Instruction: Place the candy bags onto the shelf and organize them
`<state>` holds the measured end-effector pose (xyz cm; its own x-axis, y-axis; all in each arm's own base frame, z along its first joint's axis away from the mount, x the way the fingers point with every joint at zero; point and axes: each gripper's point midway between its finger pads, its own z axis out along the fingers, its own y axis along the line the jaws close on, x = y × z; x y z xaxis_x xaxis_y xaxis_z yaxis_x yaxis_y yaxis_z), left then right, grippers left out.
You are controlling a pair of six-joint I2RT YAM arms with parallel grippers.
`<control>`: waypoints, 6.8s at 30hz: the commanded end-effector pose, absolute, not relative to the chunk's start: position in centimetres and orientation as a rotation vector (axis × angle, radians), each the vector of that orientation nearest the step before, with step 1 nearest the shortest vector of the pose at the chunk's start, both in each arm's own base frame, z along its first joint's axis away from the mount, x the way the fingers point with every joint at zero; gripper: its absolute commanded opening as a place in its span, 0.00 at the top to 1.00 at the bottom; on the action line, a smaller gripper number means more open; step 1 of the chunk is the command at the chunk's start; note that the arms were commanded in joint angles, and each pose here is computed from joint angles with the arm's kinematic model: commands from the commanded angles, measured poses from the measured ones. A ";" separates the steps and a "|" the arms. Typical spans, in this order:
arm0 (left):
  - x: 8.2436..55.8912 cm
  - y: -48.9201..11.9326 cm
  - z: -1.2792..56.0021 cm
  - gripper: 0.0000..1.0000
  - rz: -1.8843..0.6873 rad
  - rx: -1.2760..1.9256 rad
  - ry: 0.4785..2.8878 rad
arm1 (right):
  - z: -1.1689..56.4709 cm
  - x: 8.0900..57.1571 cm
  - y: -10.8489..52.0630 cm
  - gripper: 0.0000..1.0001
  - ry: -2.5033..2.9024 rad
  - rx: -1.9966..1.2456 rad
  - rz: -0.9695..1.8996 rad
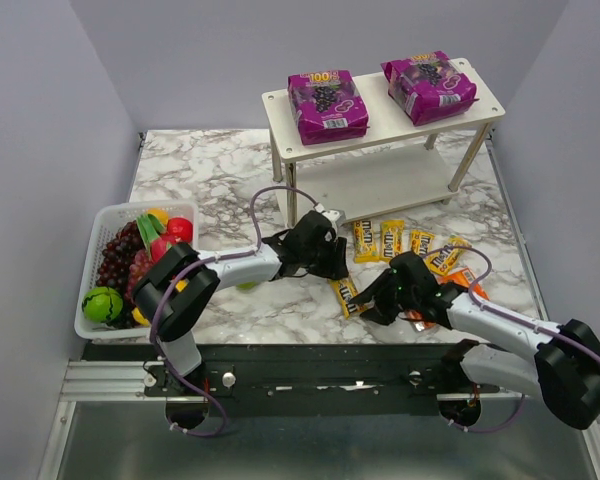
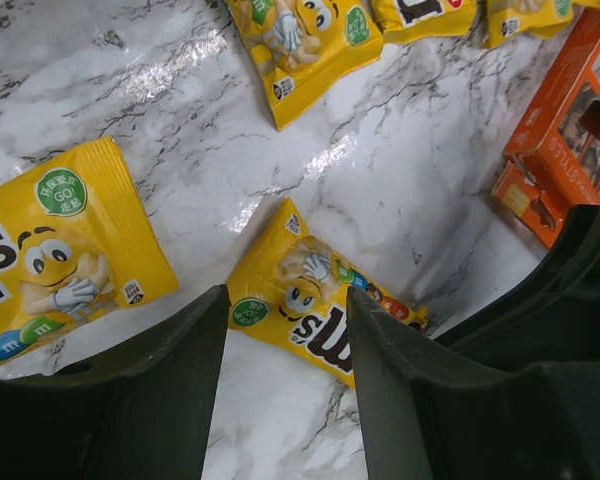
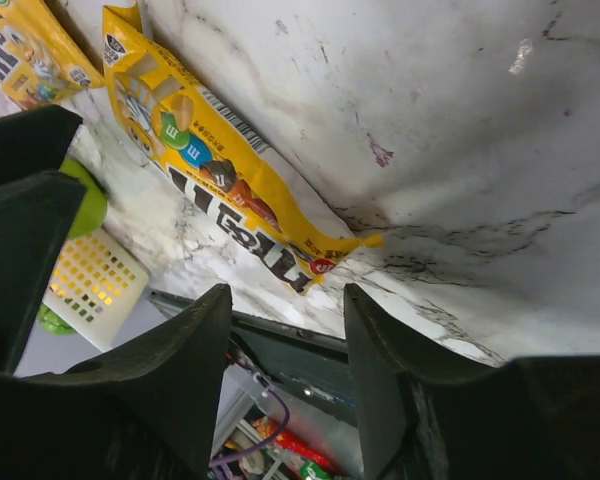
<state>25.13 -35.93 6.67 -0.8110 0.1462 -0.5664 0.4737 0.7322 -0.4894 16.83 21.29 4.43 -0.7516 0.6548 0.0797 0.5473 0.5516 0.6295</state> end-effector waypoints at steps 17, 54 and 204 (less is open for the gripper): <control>23.3 -33.2 0.7 0.62 -0.663 0.463 2.626 | 1.3 17.5 20.0 0.51 2.606 1.091 0.612; 23.5 -23.0 17.9 0.38 -0.514 0.165 2.212 | 18.0 24.3 21.6 0.99 2.252 0.833 0.794; 26.1 -24.6 9.6 0.32 -0.803 0.051 2.431 | 0.8 20.0 23.7 0.44 2.716 0.434 1.026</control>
